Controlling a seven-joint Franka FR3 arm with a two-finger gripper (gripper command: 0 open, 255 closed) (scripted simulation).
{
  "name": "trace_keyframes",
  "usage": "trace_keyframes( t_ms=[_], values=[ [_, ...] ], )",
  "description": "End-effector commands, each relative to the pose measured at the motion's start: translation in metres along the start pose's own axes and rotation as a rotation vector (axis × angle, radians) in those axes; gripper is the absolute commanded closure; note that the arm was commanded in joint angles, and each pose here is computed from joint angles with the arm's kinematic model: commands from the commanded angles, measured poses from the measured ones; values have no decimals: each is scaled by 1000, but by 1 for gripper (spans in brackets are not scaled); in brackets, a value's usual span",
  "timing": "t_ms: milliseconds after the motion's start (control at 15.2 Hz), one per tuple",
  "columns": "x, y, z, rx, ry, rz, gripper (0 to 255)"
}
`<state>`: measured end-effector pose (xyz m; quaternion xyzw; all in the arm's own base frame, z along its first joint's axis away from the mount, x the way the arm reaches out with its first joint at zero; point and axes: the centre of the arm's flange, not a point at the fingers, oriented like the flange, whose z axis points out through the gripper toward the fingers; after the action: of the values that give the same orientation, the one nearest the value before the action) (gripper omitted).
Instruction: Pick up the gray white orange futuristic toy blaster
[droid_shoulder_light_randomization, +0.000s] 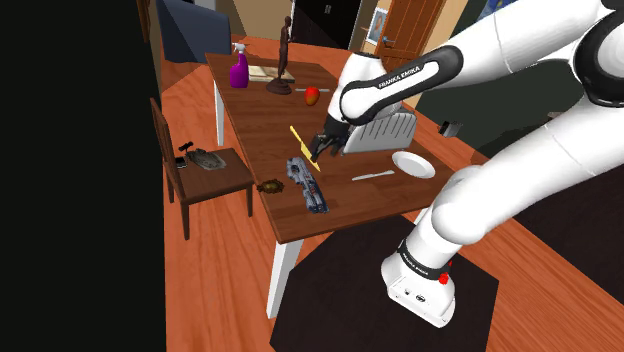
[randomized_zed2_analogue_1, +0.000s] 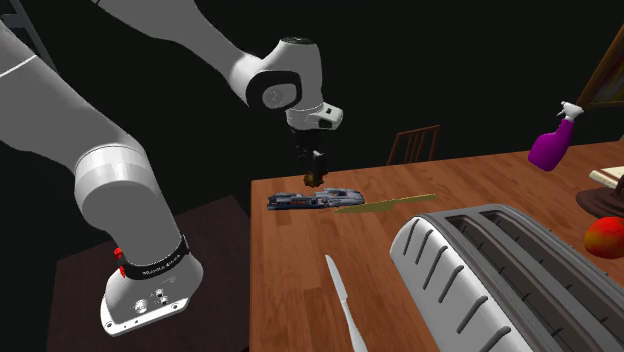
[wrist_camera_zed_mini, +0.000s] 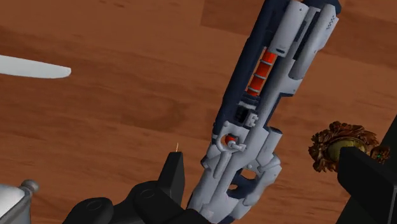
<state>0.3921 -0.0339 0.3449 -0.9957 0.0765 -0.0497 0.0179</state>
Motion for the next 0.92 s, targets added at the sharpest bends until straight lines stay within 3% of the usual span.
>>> trace_keyframes(
  t_ms=[0,264,858],
  values=[
    [2,-2,26,8,1,13,0],
    [12,-6,78,25,-2,35,0],
    [9,-4,120,26,-3,36,0]
  ],
)
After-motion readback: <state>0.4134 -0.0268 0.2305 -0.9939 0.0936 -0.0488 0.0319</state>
